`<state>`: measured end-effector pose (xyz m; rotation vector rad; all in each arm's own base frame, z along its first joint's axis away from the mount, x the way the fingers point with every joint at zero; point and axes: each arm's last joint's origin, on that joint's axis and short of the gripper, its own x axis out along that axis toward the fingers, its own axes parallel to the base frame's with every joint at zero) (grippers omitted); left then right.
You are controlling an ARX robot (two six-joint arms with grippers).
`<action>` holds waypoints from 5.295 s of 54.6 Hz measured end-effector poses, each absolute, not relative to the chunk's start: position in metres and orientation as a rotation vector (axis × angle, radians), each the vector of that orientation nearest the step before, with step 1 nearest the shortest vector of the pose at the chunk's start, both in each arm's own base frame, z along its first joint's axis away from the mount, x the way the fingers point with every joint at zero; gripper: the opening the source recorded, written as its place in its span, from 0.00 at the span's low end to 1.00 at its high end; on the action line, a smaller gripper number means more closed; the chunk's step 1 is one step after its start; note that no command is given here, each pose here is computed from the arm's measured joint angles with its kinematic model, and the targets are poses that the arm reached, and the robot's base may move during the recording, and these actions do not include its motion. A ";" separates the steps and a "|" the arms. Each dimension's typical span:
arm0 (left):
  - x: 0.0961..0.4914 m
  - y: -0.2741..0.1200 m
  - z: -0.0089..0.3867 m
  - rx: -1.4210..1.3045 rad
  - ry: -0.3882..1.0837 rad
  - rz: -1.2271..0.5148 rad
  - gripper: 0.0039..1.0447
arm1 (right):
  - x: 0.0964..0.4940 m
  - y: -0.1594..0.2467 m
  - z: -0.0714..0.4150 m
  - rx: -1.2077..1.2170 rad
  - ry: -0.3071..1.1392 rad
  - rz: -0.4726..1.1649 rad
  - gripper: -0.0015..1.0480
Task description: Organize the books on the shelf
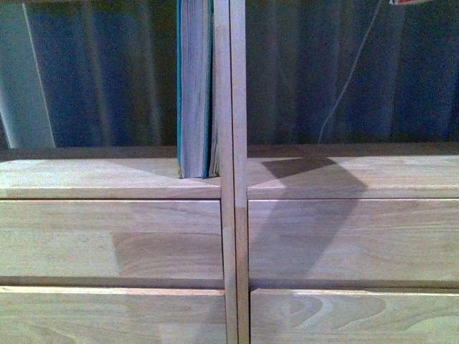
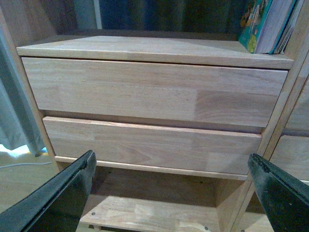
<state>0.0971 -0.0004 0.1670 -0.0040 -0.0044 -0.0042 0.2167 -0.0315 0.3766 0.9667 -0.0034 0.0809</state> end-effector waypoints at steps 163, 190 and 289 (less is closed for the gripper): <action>0.264 -0.123 0.436 -0.810 -0.160 -1.408 0.93 | 0.131 0.075 0.439 0.779 -0.112 0.646 0.07; 0.267 -0.128 0.434 -0.823 -0.163 -1.373 0.79 | 0.129 0.083 0.436 0.783 -0.098 0.670 0.07; 0.246 -0.028 0.429 -0.418 -0.123 -0.949 0.06 | 0.168 -0.003 0.388 0.280 -0.303 0.275 0.93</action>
